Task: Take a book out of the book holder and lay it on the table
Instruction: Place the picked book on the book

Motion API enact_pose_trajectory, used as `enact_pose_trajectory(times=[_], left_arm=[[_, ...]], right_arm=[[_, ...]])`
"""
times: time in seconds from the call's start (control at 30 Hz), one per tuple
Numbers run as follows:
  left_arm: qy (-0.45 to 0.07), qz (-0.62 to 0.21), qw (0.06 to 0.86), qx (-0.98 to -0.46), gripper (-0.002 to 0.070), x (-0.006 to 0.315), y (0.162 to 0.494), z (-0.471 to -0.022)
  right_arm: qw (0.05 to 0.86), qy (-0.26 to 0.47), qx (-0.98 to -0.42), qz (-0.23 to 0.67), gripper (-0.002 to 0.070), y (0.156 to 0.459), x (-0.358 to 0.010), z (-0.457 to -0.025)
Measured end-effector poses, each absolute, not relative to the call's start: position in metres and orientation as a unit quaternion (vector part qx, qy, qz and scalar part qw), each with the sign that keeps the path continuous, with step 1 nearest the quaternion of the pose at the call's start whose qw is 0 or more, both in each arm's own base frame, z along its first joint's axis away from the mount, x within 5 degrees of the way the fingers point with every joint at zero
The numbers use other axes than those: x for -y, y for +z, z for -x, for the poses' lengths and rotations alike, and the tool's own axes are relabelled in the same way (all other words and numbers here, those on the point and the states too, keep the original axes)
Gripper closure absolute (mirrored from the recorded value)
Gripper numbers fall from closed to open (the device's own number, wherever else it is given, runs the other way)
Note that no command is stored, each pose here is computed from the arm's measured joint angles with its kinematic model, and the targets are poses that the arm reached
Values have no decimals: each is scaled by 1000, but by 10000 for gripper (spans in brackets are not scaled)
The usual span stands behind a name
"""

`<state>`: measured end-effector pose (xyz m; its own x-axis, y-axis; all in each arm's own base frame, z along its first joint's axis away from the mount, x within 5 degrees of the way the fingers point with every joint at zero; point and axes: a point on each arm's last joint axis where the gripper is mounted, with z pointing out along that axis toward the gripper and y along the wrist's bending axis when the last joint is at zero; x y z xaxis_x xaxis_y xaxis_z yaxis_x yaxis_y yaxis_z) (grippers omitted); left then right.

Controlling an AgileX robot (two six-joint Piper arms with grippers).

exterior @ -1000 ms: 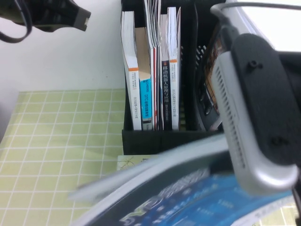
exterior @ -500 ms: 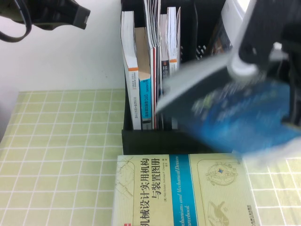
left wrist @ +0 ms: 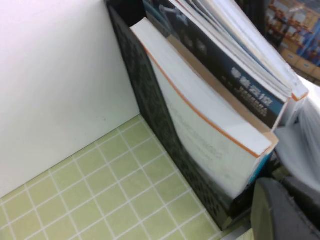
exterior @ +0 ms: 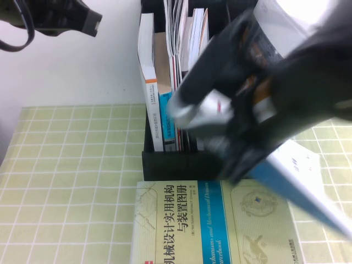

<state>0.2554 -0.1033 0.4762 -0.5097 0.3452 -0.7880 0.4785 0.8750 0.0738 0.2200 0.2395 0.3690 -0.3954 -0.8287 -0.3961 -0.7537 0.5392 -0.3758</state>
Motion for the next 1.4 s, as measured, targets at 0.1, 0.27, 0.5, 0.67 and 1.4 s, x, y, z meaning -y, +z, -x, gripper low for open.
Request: enact_pose_trajectory(times=[0.1,0.27,0.5,0.67,1.4], left_arm=[[-68,-238,434,-866,677,102,476,-256],[-59,-235,433,-868,678,100,476,-256],[-54,-235,434,-868,677,99,476,-257],[-54,-234,437,-867,677,100,476,-257],[-55,-231,433,-869,677,99,476,-257]], right_arm=[[226,-53,-838,493,548,332,-264,-231],[173,-28,-829,531,548,292,-288,-239],[146,12,-794,591,548,275,-307,-229],[153,25,-751,642,548,275,-327,-203],[197,11,-725,660,214,275,-341,-196]])
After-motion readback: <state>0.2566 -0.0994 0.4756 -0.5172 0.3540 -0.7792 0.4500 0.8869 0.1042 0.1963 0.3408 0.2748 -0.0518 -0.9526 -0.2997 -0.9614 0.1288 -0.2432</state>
